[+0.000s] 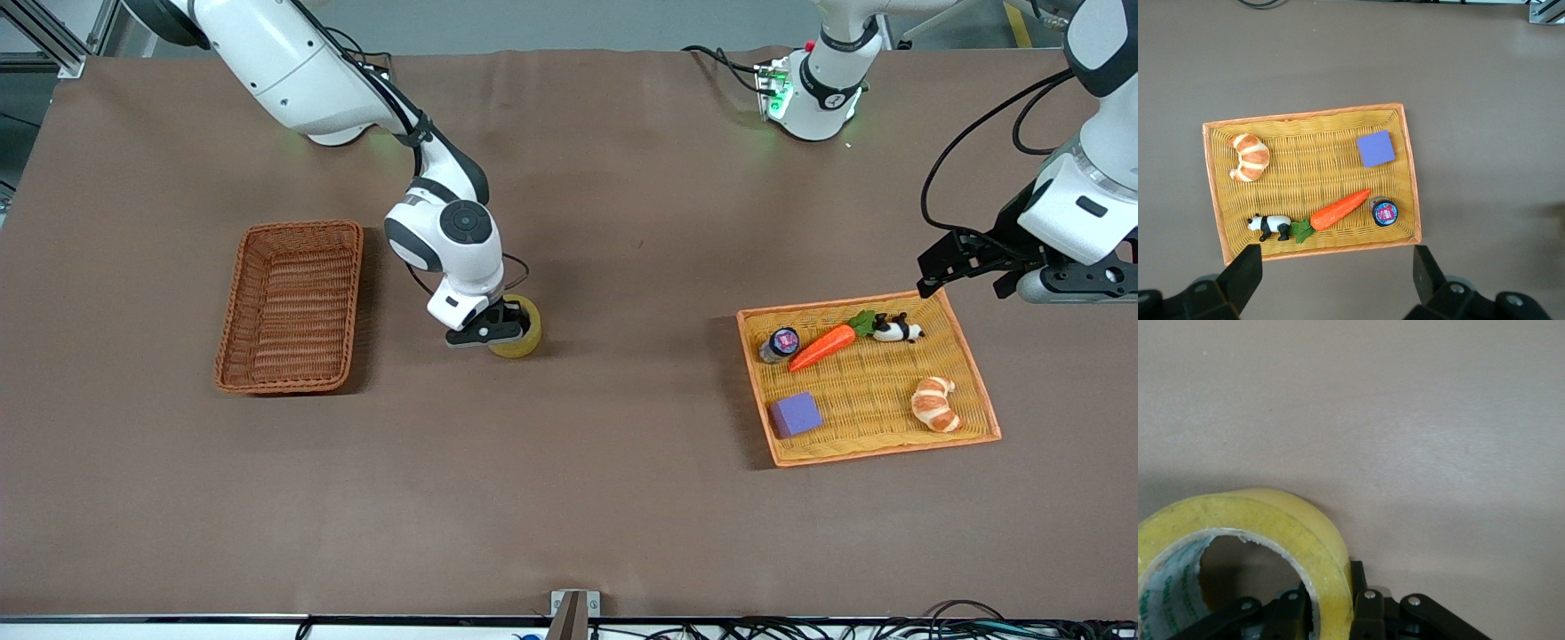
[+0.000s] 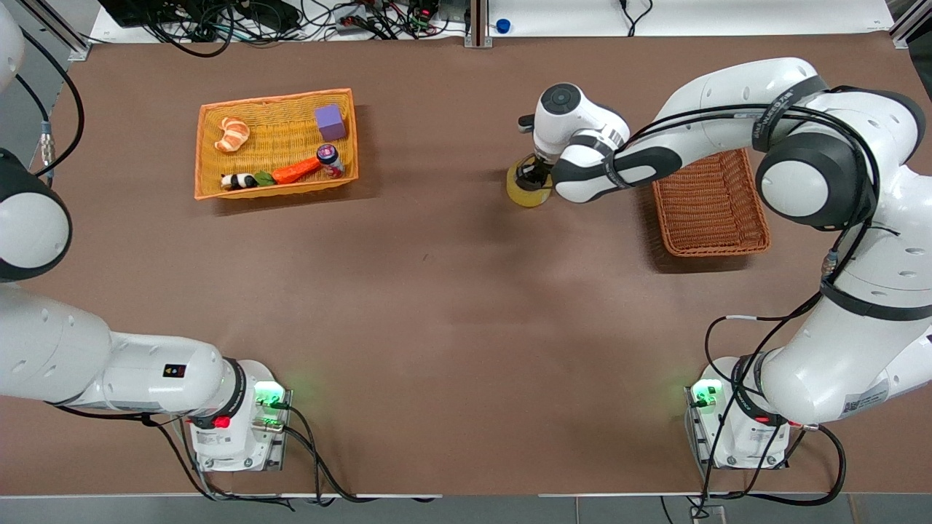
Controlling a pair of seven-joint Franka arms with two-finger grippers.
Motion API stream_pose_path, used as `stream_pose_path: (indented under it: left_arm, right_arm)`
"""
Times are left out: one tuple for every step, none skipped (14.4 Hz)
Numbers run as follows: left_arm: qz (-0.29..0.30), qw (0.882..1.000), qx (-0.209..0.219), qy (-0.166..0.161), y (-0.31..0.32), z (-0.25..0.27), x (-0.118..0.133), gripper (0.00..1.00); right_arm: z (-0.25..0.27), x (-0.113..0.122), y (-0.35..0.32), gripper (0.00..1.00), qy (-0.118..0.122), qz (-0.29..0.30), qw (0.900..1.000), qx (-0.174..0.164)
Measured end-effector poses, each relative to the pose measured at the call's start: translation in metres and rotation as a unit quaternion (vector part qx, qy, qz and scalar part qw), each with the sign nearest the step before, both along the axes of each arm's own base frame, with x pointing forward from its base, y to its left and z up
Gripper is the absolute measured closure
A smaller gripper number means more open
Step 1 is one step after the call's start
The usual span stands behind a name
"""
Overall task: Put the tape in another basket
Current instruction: 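Grasp the tape with the right gripper while the left gripper withdraws, then carry the tape with the right gripper into the wicker basket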
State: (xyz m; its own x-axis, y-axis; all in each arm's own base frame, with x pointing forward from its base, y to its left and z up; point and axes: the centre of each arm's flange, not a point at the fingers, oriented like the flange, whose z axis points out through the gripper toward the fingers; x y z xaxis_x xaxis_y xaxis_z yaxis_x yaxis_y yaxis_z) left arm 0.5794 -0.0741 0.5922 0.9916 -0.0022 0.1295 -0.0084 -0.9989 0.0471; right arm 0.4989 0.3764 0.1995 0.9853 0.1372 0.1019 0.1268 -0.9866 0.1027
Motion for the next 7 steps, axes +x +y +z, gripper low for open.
stream_pose_path:
  left_arm:
    - [-0.001,1.000,0.004,0.002,0.001,-0.001,0.000,0.00]
    - [-0.001,1.000,0.006,0.003,0.001,-0.001,-0.001,0.00]
    - [-0.001,1.000,0.007,0.004,0.001,-0.001,-0.001,0.00]
    - [-0.001,1.000,0.008,0.004,0.001,-0.002,-0.001,0.00]
    - [-0.001,1.000,0.008,0.005,0.001,-0.002,-0.001,0.00]
    - [-0.002,1.000,0.009,0.006,0.001,-0.003,-0.001,0.00]
    - [-0.003,1.000,0.009,0.006,0.001,-0.003,-0.001,0.00]
  right_arm:
    - [0.018,0.003,0.000,0.78,0.001,-0.013,1.000,-0.003]
    - [0.042,0.007,-0.003,0.78,-0.002,-0.026,1.000,-0.006]
    - [0.067,0.011,-0.011,0.78,-0.007,-0.036,0.999,-0.014]
    - [0.091,0.017,-0.024,0.78,-0.013,-0.043,0.999,-0.026]
    - [0.111,0.022,-0.042,0.78,-0.019,-0.045,0.998,-0.035]
    - [0.124,0.027,-0.065,0.78,-0.023,-0.043,0.998,-0.044]
    - [0.131,0.030,-0.092,0.78,-0.024,-0.040,0.997,-0.056]
